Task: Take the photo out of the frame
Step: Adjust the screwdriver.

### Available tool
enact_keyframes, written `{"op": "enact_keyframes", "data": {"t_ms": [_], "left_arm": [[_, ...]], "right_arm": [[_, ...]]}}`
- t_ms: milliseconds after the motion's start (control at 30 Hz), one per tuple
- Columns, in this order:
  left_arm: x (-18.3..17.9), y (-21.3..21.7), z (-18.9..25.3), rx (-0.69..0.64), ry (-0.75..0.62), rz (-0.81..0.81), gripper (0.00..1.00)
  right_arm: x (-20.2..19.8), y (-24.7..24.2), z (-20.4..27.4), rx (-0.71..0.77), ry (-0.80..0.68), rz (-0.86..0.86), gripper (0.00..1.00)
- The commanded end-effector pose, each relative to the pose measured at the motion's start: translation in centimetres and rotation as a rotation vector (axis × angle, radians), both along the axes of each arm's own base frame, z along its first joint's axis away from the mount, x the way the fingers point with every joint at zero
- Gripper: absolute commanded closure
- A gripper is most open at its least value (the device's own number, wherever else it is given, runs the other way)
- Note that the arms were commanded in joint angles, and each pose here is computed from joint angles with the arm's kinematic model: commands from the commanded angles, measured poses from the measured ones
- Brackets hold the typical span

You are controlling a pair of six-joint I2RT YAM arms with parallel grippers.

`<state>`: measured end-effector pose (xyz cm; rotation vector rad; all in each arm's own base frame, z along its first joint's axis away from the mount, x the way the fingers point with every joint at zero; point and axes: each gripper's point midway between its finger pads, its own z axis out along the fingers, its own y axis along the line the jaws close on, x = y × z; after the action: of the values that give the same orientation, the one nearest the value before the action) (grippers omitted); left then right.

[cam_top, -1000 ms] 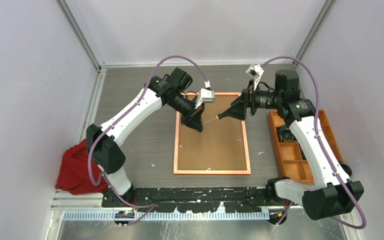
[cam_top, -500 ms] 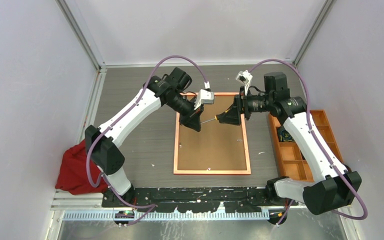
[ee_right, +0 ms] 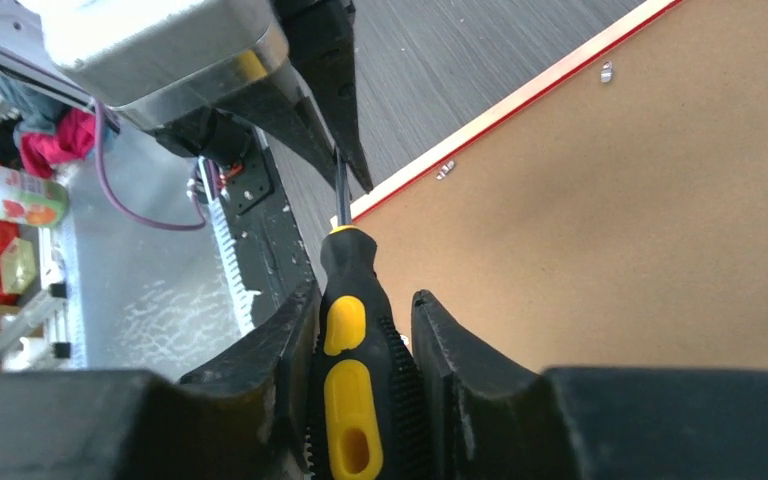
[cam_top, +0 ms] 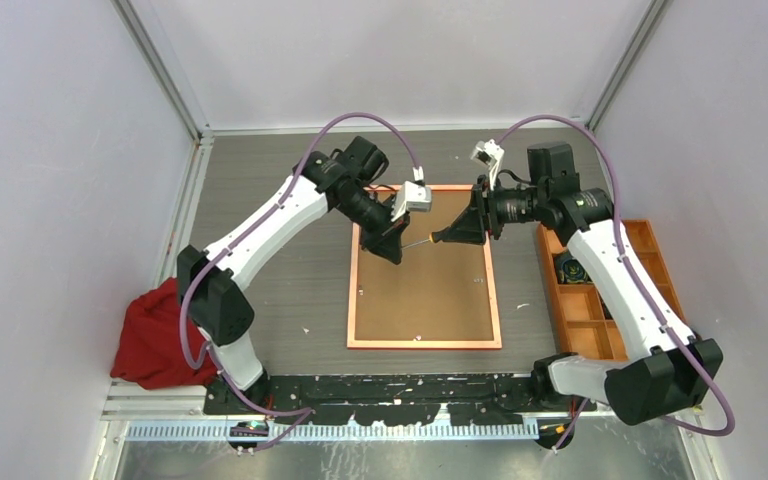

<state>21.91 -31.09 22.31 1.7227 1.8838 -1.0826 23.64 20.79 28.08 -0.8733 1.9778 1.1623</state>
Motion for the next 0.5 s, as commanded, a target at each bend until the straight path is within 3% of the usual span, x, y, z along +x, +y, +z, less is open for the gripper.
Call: {"op": "enact_keyframes", "data": {"t_ms": [0, 67, 133, 200, 267, 333, 467], "left_arm": [[0.9, -1.1, 1.7, -0.056, -0.049, -0.007, 1.00], [1.2, -1.0, 1.7, -0.053, -0.056, 0.002, 1.00], [1.8, -1.0, 2.1, -0.059, -0.073, 0.030, 0.99], [2.7, -0.8, 3.0, -0.100, -0.077, 0.077, 0.92], [4.0, -0.3, 4.2, -0.156, -0.079, 0.135, 0.77], [5.4, 0.5, 5.1, -0.203, -0.078, 0.201, 0.56], [9.3, 2.6, 5.6, -0.259, -0.064, 0.389, 0.32]], "right_arm": [[-0.4, 0.9, 1.0, 0.004, -0.017, 0.046, 0.79], [-0.5, 0.9, 0.8, -0.008, -0.019, 0.059, 0.96], [-0.6, 0.8, 0.8, -0.016, -0.032, 0.062, 0.99], [-0.3, 0.7, 1.0, -0.016, -0.079, 0.056, 0.99], [0.3, 0.6, 1.3, -0.006, -0.124, 0.018, 0.99], [1.3, 0.4, 1.2, -0.003, -0.166, -0.033, 0.99], [3.9, -0.3, 0.9, -0.013, -0.242, -0.150, 0.99]]}}
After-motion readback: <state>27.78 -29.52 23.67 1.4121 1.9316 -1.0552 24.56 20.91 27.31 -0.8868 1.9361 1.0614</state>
